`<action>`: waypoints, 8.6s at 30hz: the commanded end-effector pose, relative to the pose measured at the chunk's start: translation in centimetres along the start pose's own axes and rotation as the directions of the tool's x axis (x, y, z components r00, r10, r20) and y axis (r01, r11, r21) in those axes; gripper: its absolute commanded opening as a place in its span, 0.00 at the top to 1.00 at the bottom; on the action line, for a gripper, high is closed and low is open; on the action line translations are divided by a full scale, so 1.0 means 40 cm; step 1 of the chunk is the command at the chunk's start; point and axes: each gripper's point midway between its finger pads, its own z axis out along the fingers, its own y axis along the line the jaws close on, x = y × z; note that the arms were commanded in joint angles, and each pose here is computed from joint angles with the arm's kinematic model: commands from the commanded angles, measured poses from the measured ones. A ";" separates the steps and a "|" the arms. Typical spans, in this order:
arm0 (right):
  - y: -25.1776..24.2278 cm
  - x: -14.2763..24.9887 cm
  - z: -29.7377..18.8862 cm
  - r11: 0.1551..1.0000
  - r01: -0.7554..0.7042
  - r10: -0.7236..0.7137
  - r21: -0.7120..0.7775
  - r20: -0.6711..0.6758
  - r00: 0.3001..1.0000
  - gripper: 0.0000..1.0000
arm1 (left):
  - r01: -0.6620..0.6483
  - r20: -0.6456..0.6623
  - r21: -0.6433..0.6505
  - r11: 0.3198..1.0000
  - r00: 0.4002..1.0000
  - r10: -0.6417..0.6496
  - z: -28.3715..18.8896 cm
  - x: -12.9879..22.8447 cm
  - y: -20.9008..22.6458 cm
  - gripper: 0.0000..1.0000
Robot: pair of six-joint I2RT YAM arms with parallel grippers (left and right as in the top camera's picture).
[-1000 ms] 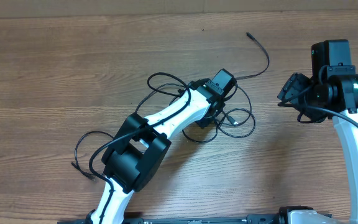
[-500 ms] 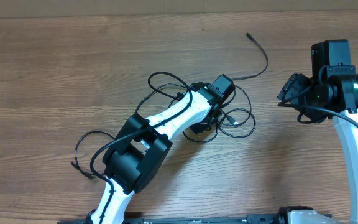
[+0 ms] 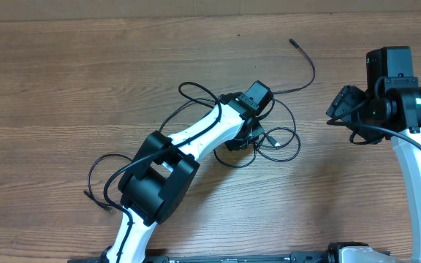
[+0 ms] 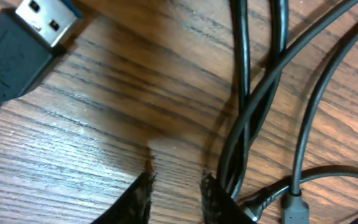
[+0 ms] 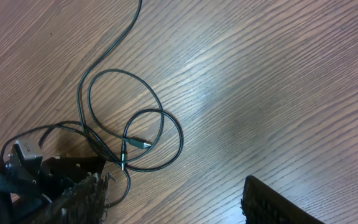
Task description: Untangle cables
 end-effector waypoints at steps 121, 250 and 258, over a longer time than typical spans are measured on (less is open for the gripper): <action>0.017 -0.005 0.068 1.000 -0.005 0.006 0.016 -0.063 0.998 0.14 | -0.416 0.659 0.584 0.697 0.744 -0.108 -1.168 -0.323 0.052 0.96; 0.196 0.038 0.106 0.975 0.071 -0.101 -0.212 -0.134 0.986 0.00 | 0.304 0.350 0.011 0.953 0.891 -0.288 -0.734 -0.333 0.674 0.14; 0.196 0.038 0.106 0.975 0.071 -0.101 -0.212 -0.134 0.986 0.00 | 0.642 0.160 -0.139 0.754 0.766 -0.622 -0.495 -0.164 0.779 0.28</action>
